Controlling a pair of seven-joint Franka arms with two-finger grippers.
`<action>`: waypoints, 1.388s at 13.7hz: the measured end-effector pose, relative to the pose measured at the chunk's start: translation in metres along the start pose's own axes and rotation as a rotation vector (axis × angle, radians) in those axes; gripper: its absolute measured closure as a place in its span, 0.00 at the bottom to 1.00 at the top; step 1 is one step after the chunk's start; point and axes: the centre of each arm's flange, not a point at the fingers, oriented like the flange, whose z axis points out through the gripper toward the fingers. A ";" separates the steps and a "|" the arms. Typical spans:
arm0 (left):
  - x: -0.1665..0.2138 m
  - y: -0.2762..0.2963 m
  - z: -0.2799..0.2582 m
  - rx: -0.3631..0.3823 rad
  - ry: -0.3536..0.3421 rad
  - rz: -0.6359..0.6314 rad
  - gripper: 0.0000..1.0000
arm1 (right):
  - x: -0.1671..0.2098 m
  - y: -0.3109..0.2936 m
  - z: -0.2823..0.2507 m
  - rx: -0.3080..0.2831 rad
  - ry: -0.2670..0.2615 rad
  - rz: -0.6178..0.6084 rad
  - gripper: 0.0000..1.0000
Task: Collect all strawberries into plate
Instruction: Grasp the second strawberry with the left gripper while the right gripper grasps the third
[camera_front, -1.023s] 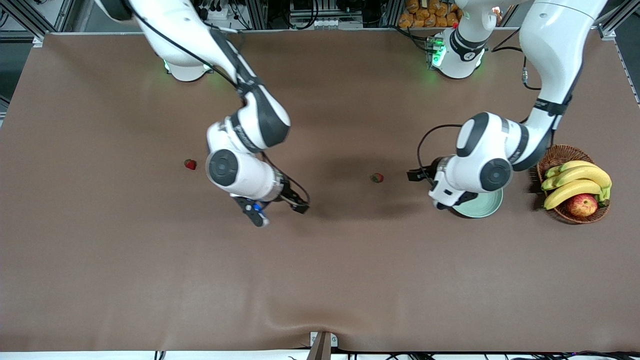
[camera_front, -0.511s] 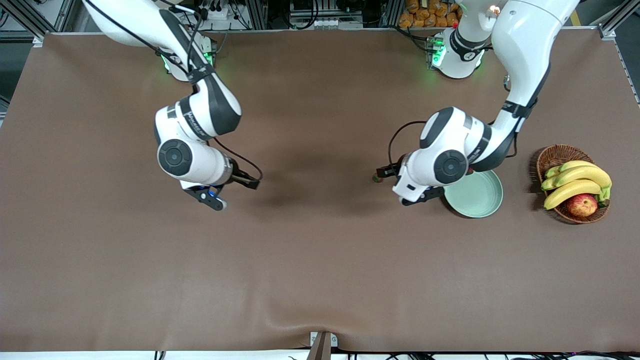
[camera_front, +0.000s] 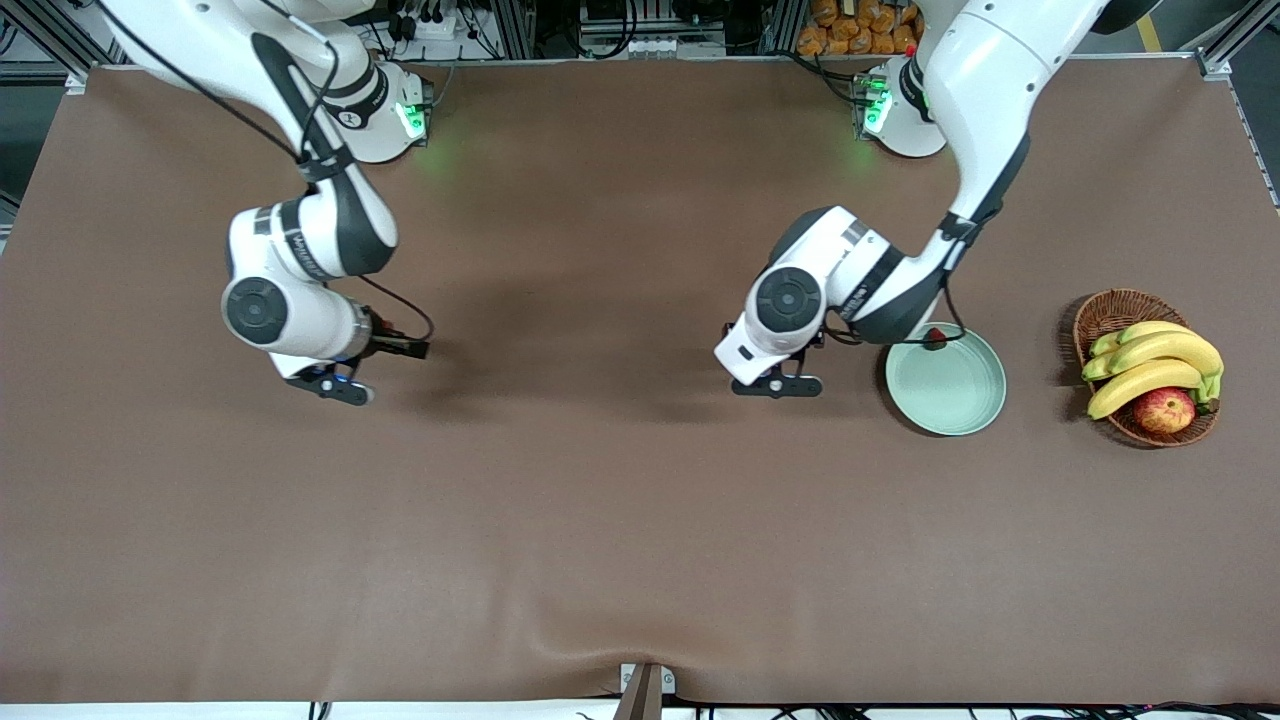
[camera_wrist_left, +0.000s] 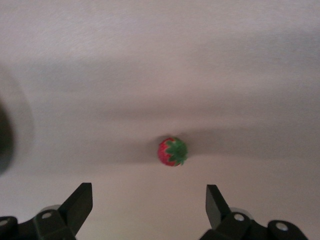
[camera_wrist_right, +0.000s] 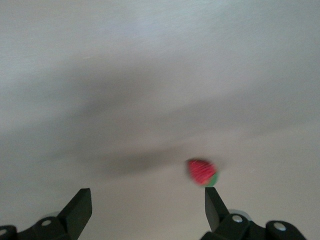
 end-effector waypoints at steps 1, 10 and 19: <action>0.001 0.003 0.002 -0.007 0.011 0.007 0.00 | 0.002 0.016 0.010 0.004 0.010 -0.019 0.00; 0.001 0.003 0.040 -0.071 0.059 0.041 0.15 | -0.017 0.051 0.061 0.010 0.018 -0.048 0.24; -0.007 0.003 0.057 -0.086 0.076 0.069 0.26 | -0.025 0.053 0.075 0.013 0.027 -0.051 0.45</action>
